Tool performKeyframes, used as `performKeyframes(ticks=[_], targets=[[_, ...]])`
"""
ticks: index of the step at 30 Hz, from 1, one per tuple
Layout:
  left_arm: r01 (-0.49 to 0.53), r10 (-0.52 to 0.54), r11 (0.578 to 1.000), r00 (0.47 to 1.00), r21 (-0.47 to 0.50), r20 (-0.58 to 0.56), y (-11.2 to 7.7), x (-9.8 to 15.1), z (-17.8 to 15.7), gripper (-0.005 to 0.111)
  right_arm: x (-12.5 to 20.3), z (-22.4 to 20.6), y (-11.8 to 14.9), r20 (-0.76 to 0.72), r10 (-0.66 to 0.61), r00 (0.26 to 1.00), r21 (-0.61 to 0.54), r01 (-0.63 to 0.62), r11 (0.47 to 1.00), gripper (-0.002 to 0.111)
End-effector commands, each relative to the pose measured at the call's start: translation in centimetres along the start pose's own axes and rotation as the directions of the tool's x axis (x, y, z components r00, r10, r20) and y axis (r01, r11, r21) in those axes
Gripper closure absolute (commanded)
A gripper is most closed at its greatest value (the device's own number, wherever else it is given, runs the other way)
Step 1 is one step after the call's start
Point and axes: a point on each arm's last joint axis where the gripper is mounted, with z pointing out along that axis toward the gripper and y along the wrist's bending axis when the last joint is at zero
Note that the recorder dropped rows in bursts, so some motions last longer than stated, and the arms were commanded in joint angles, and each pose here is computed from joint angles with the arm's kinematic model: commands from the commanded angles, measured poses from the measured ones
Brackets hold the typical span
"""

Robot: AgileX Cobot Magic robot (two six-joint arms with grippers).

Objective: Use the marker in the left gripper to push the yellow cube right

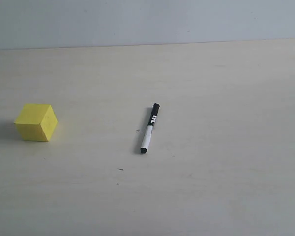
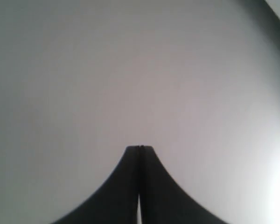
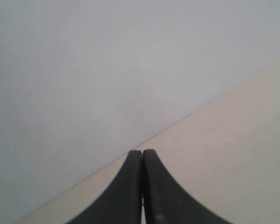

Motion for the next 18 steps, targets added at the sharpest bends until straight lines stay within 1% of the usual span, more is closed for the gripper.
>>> performKeyframes(ticks=[1, 4, 6, 10, 12, 14, 16, 18], targets=[[0.033, -0.071, 0.984, 0.974, -0.178, -0.215, 1.5, 2.0, -0.4, 0.107, 0.1, 0.0, -0.1, 0.007, -0.014, 1.0, 0.002, 0.014, 1.0, 0.108], [-0.015, -0.087, 0.956, 0.939, -0.295, -0.331, 2.5, 3.1, -1.0, 0.107, 0.1, 0.0, -0.1, 0.007, -0.014, 1.0, 0.002, 0.014, 1.0, 0.108], [-0.041, -0.086, 0.945, 0.926, -0.323, -0.367, 2.8, 3.4, -1.2, 0.107, 0.1, 0.0, -0.1, 0.007, -0.014, 1.0, 0.002, 0.014, 1.0, 0.108], [-0.083, -0.049, 0.945, 0.92, -0.315, -0.389, 2.9, 3.5, -1.2, 0.107, 0.1, 0.0, -0.1, 0.007, -0.016, 1.0, 0.003, 0.016, 1.0, 0.108], [-0.08, -0.045, 0.949, 0.924, -0.306, -0.38, 2.8, 3.4, -1.2, 0.107, 0.1, 0.0, -0.1, 0.007, -0.016, 1.0, 0.003, 0.016, 1.0, 0.108], [-0.087, -0.02, 0.957, 0.932, -0.277, -0.362, 2.6, 3.2, -1.0, 0.107, 0.1, 0.0, -0.1, 0.007, -0.016, 1.0, 0.003, 0.016, 1.0, 0.108], [-0.126, 0.021, 0.957, 0.929, -0.261, -0.37, 2.1, 2.6, -0.1, 0.107, 0.1, 0.0, -0.1, 0.007, -0.014, 1.0, 0.002, 0.014, 1.0, 0.108], [-0.178, 0.06, 0.95, 0.91, -0.256, -0.409, 1.4, 1.6, 2.0, 0.107, 0.1, 0.0, -0.1, 0.007, -0.012, 1.0, 0.002, 0.012, 1.0, 0.108]])
